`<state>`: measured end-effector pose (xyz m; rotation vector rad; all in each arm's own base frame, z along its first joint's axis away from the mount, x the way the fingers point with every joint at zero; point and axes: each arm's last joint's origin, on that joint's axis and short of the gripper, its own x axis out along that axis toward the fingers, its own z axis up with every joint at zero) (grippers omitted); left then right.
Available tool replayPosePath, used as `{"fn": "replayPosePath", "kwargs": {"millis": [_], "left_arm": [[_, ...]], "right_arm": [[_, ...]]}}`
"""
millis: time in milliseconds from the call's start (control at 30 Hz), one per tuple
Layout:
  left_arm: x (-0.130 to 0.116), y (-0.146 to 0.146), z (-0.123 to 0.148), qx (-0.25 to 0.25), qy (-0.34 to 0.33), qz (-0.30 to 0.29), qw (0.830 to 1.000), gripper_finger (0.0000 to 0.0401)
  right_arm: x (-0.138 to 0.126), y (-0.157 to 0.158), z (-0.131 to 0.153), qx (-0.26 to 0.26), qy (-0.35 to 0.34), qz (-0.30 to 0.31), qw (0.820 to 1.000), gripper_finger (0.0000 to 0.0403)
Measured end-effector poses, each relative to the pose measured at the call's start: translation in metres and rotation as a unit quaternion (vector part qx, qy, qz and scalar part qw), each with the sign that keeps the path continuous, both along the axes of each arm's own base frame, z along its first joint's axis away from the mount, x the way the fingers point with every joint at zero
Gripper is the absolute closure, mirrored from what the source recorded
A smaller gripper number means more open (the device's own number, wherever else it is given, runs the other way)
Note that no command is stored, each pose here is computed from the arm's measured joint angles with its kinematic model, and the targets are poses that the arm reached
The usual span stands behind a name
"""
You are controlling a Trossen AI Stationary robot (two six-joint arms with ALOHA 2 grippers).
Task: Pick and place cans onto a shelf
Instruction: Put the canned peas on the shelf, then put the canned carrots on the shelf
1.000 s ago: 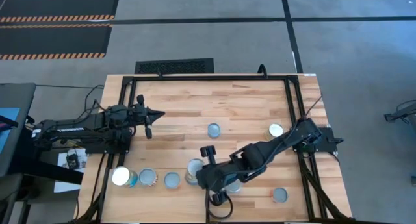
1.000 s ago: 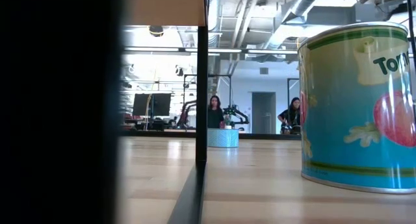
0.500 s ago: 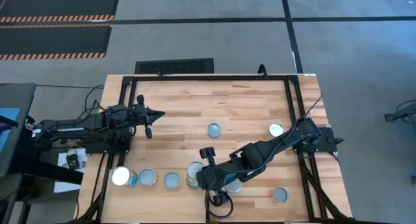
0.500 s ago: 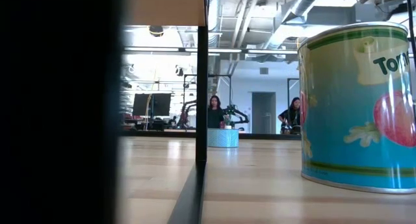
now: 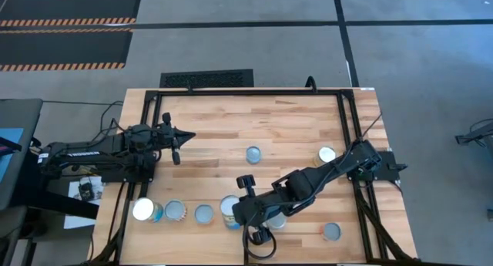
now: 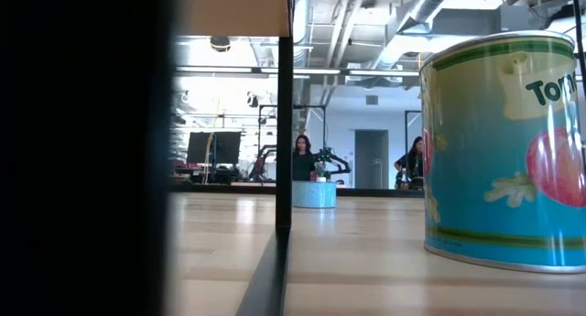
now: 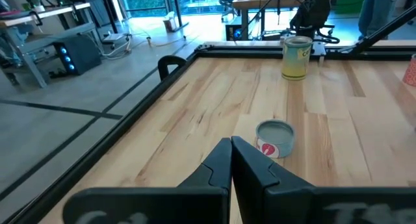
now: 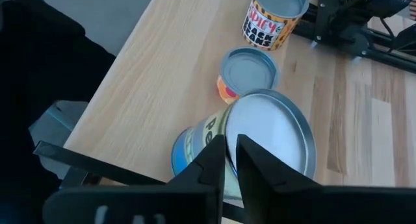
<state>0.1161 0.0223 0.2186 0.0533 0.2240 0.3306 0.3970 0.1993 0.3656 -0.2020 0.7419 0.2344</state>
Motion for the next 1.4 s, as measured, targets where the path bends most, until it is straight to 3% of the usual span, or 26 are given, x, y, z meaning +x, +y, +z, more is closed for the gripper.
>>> {"fn": "replayPosePath", "kwargs": {"millis": [667, 867, 1100, 1400], "left_arm": [[0.0, 0.0, -0.002, -0.002, 0.009, 0.0, 1.0, 0.0401], [0.0, 0.0, -0.002, -0.002, 0.009, 0.0, 1.0, 0.0401], [0.0, -0.001, -0.002, -0.005, 0.009, -0.009, 1.0, 0.0401], [0.0, -0.001, -0.002, -0.007, 0.008, -0.02, 1.0, 0.0401]], "right_arm": [[0.015, 0.001, -0.014, 0.003, 0.001, 0.042, 0.999, 0.0349], [0.004, 0.001, 0.007, -0.018, -0.041, 0.062, 0.997, 0.0372], [-0.027, -0.007, 0.029, -0.064, -0.035, 0.02, 0.997, 0.0396], [-0.042, -0.024, -0.012, -0.059, -0.034, -0.013, 0.998, 0.0399]]}}
